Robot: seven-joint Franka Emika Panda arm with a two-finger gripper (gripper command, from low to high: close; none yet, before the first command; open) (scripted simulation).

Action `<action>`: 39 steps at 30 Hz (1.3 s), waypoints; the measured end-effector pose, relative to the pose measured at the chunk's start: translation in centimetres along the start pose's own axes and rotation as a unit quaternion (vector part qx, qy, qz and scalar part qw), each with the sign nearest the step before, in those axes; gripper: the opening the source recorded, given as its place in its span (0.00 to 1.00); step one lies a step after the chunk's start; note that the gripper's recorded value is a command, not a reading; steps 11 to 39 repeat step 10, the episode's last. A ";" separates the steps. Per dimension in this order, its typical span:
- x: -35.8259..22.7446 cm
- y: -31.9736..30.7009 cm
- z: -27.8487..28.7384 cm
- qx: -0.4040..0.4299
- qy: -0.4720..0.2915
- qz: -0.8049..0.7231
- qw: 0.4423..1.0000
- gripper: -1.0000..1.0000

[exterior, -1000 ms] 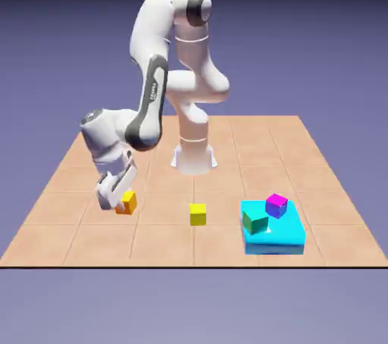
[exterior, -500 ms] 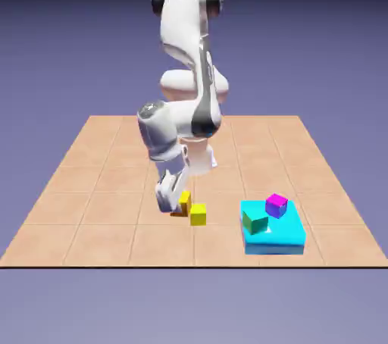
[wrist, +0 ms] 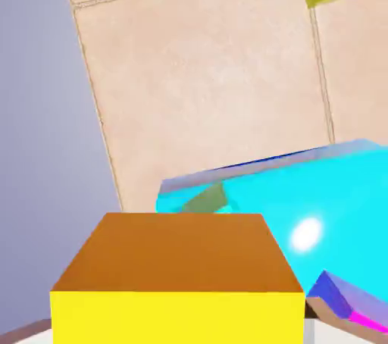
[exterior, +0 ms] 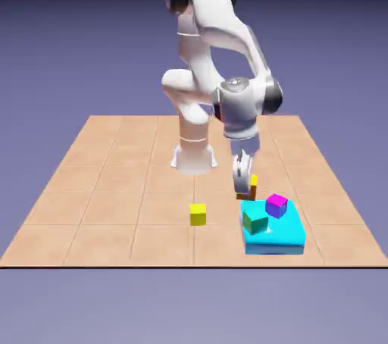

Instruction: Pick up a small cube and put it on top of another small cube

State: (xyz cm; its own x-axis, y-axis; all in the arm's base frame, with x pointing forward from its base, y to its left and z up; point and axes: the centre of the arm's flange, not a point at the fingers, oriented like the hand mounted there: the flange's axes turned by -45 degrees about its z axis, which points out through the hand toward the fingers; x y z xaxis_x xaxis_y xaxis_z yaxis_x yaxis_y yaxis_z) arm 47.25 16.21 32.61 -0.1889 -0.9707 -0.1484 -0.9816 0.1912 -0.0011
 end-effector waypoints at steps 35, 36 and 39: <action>1.4 -0.6 6.8 0.001 0.000 0.012 1.000 1.00; 1.4 -0.6 6.8 0.001 0.000 0.012 1.000 1.00; 1.4 -0.6 6.8 0.001 0.000 0.012 1.000 1.00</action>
